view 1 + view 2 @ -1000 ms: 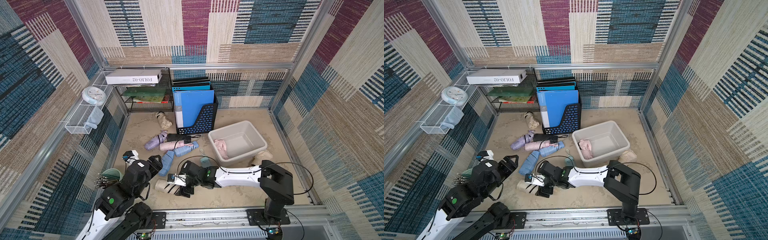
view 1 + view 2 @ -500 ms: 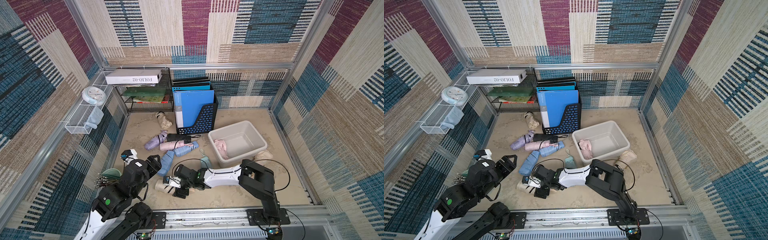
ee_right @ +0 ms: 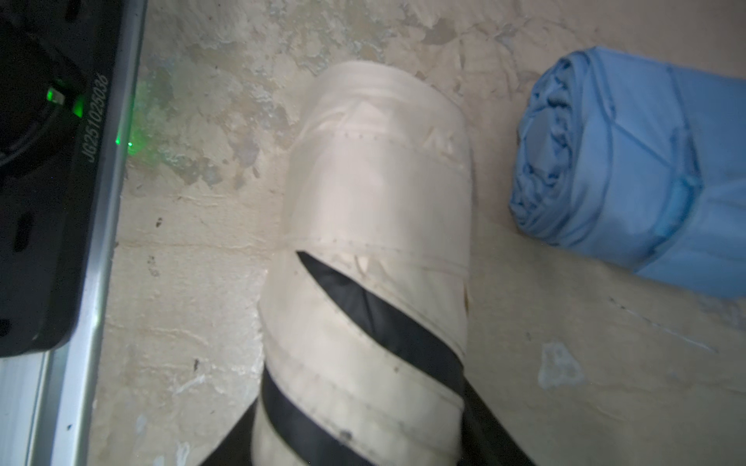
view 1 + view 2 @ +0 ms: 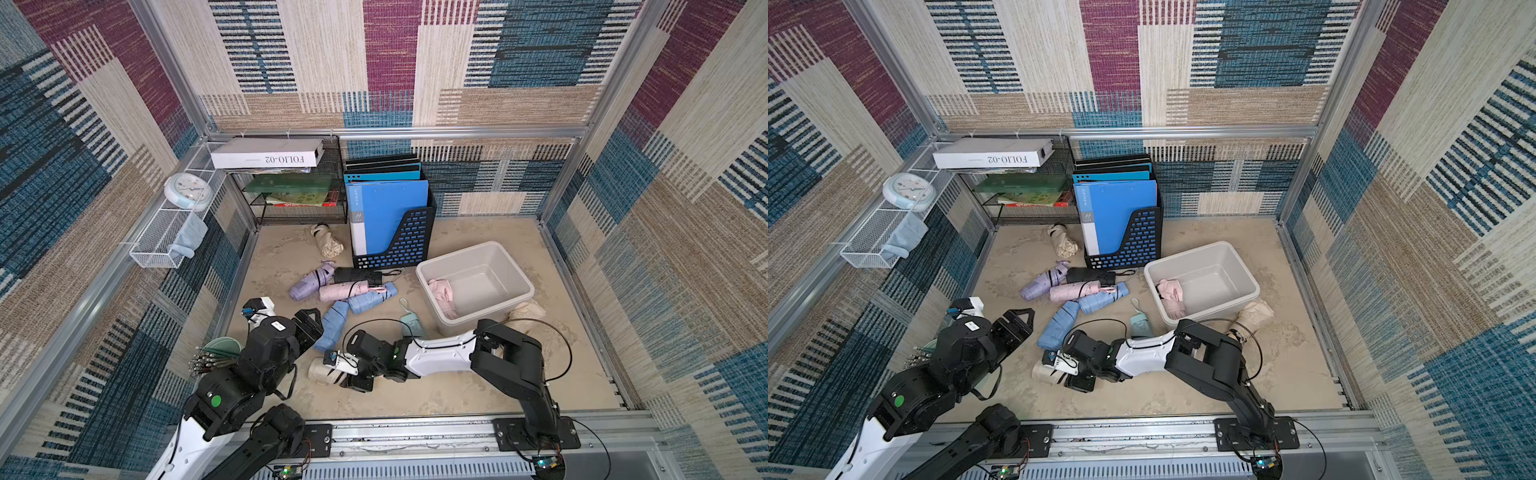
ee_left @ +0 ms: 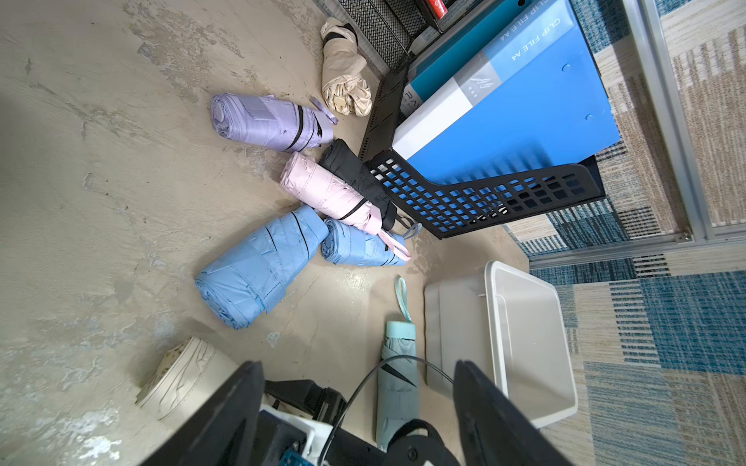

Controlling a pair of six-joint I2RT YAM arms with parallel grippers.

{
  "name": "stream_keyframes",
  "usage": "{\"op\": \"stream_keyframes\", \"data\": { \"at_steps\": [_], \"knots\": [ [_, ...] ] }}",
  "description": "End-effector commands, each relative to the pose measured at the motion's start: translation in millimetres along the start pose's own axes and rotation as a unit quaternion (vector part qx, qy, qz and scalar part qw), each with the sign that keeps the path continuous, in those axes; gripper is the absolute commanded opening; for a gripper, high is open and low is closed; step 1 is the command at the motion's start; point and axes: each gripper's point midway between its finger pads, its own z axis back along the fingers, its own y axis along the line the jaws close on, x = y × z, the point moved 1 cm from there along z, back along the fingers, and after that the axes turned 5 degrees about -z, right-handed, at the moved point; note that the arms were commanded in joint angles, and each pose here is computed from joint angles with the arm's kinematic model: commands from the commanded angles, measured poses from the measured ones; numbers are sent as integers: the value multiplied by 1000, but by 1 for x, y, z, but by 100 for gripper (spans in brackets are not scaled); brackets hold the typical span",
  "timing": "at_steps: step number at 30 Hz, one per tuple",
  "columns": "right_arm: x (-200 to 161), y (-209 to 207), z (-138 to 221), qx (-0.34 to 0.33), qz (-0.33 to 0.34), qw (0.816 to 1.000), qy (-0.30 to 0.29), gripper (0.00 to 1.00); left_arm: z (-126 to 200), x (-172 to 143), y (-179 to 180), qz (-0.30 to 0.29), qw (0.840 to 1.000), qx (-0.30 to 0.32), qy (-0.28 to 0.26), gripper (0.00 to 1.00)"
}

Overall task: Put the umbrella into the storage box
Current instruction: Pick up the umbrella from the center of the board.

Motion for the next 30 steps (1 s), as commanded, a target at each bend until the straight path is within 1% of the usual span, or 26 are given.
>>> {"op": "stream_keyframes", "data": {
  "at_steps": [1,7,11,14,18,24,27,30],
  "knots": [
    [-20,-2,2,-9,-9,999,41,50,-2,2,0,5,1000,2,-6,78],
    [-14,-2,11,-11,-7,1000,29,36,-5,4,-2,8,1000,5,-11,78],
    [-6,2,21,-6,-7,1000,14,28,-7,6,-4,5,1000,7,-14,77],
    [-2,6,29,5,-11,1000,4,21,-7,10,-7,-6,1000,9,-19,77],
    [5,10,43,15,-16,1000,-13,15,-5,16,-12,-27,999,10,-27,77],
    [14,0,79,12,-39,998,-43,10,-3,29,-25,-79,996,9,-39,77],
    [13,-17,105,-19,-51,997,-56,10,-4,33,-36,-105,994,2,-39,77],
    [8,-40,136,-76,-46,994,-68,10,-9,33,-52,-121,992,-11,-23,77]
  ]
}}
